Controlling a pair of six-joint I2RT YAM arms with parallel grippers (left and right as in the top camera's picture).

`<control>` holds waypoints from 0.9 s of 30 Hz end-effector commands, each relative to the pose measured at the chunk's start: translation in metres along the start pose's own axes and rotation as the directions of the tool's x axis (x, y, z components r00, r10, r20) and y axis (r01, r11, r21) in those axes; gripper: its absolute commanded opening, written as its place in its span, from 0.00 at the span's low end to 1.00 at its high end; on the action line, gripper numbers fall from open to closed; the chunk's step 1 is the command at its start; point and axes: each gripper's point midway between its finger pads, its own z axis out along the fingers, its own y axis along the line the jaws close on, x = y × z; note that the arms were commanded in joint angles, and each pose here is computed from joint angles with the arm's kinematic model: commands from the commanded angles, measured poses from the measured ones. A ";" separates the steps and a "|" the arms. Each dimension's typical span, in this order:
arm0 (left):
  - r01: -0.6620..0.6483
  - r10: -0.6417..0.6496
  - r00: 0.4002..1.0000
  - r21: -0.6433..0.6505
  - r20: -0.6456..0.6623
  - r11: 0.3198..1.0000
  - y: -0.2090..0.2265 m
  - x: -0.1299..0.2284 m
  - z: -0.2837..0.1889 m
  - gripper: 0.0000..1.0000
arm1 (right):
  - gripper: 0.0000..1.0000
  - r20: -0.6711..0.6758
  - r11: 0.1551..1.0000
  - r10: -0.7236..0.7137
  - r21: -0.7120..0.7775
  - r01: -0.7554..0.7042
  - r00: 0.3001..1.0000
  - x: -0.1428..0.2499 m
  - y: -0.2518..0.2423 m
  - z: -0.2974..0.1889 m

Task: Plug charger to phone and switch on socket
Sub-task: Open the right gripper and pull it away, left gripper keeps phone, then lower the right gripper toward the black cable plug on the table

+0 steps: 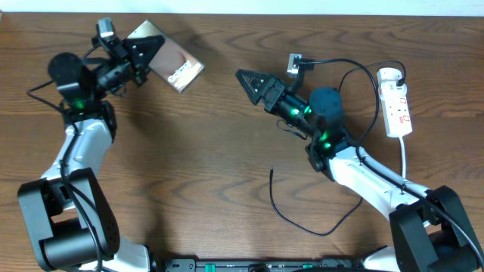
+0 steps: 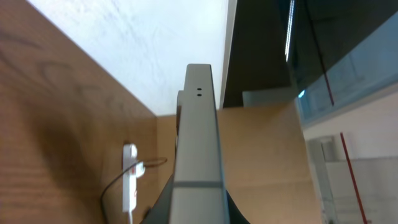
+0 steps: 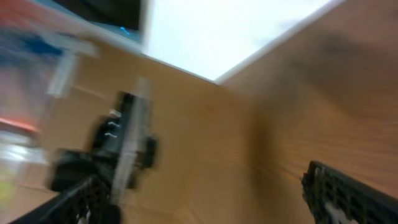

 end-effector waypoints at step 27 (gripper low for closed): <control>-0.184 0.215 0.864 0.112 -0.456 0.976 0.052 0.084 0.029 0.07 | 0.99 -0.758 0.661 -0.116 0.424 0.619 0.642 0.113 -0.074 -0.077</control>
